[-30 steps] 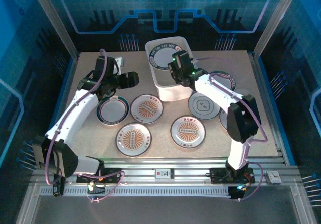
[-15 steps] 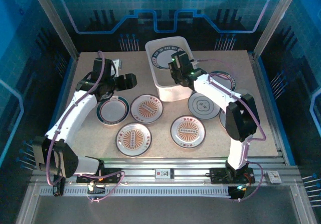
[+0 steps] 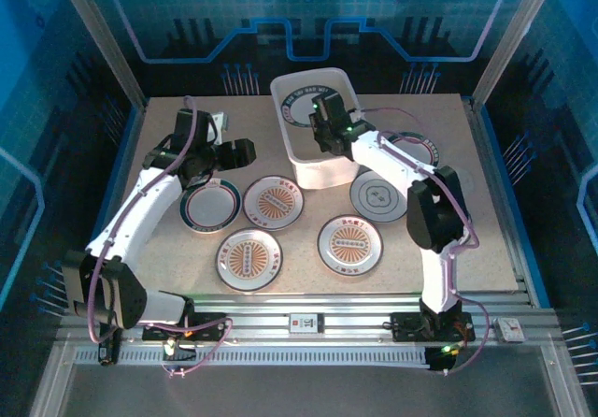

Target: Place the plates into the plastic bin on the countertop

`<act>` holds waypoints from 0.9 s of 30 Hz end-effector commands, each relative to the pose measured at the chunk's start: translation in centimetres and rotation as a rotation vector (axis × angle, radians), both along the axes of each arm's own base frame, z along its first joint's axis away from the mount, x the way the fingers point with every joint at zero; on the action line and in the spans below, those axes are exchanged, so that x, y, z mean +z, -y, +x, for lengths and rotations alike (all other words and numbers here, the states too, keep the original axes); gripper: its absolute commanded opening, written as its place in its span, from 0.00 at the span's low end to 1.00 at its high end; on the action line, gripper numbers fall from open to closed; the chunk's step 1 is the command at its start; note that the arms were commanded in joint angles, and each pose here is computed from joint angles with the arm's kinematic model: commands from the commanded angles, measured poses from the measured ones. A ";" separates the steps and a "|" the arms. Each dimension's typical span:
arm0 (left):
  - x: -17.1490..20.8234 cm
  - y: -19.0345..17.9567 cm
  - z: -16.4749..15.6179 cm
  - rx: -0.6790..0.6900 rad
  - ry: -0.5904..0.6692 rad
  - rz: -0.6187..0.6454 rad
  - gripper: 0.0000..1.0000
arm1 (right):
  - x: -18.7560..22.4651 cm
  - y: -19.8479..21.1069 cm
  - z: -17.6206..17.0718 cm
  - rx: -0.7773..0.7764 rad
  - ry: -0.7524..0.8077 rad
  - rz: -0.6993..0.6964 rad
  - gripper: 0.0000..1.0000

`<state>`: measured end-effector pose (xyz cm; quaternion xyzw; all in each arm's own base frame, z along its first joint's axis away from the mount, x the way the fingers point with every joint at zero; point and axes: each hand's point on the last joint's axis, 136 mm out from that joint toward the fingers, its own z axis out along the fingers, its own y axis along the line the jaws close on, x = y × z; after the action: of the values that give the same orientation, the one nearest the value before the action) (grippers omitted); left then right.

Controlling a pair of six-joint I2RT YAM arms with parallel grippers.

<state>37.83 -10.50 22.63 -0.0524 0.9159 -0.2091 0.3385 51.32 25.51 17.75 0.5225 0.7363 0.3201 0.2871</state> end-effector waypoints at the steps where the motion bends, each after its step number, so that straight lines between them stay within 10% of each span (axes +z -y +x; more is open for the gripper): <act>1: -0.8 -0.1 -0.2 -0.022 -0.021 0.005 0.82 | 0.5 0.6 1.4 -0.055 0.021 -0.004 0.00; 27: -2.9 -0.7 -0.1 -0.006 -0.102 0.049 0.82 | -8.1 0.1 3.7 -0.072 -0.101 0.020 0.00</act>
<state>37.85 -10.32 19.96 -0.0548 0.9321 -0.1961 0.2994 53.52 25.60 9.09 0.5527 0.7479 0.2715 0.2481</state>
